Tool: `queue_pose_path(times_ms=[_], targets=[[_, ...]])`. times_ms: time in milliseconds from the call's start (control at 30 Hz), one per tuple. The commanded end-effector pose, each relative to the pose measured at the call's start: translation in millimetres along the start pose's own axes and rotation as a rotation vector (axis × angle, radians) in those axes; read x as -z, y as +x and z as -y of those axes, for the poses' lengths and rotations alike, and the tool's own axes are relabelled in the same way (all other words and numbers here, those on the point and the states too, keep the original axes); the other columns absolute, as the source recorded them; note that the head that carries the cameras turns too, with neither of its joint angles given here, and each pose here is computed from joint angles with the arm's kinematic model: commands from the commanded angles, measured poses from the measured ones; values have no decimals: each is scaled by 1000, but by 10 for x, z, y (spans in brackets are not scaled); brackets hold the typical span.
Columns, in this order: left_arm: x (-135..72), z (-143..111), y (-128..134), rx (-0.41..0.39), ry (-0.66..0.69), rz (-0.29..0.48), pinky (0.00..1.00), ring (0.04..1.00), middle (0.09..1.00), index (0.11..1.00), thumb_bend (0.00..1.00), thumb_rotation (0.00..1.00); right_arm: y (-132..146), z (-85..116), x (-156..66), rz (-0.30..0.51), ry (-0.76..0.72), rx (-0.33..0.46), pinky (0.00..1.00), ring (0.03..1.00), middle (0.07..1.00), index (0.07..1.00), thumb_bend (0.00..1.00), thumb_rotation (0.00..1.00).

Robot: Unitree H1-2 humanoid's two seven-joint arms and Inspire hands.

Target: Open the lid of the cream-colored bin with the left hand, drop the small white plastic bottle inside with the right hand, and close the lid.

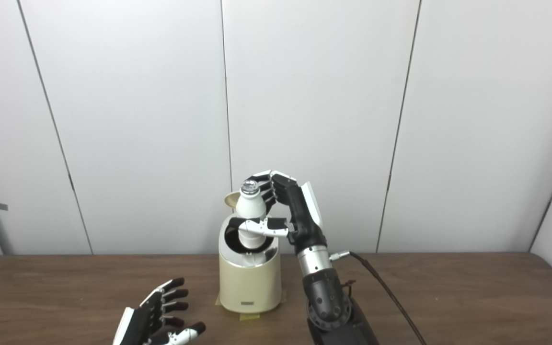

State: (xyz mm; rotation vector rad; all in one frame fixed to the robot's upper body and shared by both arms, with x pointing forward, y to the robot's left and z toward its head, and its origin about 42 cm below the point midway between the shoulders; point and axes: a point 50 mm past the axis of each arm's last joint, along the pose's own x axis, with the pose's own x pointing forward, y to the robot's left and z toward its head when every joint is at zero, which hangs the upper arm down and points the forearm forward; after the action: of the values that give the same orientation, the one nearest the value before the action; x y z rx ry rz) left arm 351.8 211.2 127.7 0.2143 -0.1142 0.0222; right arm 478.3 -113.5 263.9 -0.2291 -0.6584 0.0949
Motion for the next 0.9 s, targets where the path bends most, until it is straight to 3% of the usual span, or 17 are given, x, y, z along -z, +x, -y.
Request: queue_pose_path(times_ms=[0, 867], targets=[[-221, -9, 85, -13, -5, 92, 587, 729, 786, 856, 737, 19, 237, 16, -226, 128, -3, 7, 286, 381, 482, 545, 510, 0], [-261, -5, 43, -16, 6, 92, 583, 727, 787, 850, 734, 34, 178, 34, -46, 122, -120, -17, 308, 411, 493, 551, 492, 0]])
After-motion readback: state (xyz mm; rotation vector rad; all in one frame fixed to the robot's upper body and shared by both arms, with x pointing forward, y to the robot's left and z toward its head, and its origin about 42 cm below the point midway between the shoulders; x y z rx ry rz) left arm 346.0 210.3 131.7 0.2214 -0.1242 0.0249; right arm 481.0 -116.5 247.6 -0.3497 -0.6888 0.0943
